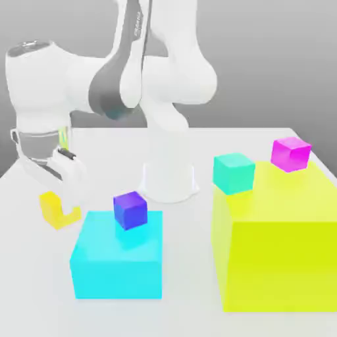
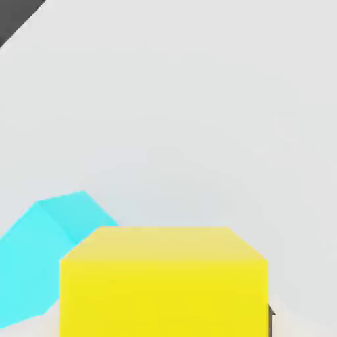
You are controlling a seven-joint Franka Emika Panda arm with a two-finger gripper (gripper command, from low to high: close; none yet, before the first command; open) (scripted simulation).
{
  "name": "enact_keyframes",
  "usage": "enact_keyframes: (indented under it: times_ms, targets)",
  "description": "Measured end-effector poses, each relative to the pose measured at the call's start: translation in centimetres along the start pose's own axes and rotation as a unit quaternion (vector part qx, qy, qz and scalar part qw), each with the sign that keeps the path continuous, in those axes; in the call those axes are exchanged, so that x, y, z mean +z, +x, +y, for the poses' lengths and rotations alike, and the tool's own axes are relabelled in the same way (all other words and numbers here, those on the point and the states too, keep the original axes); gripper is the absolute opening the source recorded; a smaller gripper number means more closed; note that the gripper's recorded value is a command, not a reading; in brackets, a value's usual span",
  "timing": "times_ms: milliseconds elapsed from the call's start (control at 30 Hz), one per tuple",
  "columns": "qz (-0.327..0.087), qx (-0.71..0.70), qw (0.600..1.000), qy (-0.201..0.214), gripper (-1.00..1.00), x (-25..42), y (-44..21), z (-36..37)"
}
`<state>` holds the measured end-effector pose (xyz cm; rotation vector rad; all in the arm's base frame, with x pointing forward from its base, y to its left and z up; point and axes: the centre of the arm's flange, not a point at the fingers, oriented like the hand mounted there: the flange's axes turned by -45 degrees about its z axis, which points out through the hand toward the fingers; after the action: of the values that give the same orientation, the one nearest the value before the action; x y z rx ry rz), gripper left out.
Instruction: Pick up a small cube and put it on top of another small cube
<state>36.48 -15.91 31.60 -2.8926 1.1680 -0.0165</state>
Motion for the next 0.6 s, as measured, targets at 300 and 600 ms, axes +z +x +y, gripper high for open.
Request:
enact_keyframes:
  times_ms: [300,600]
  targets:
    - [-0.005,-0.050,0.999,-0.001,-1.00,-10.4,-12.4,-14.4]
    - [-0.003,-0.079,0.997,-0.010,1.00,-8.7,-21.9,-18.0]
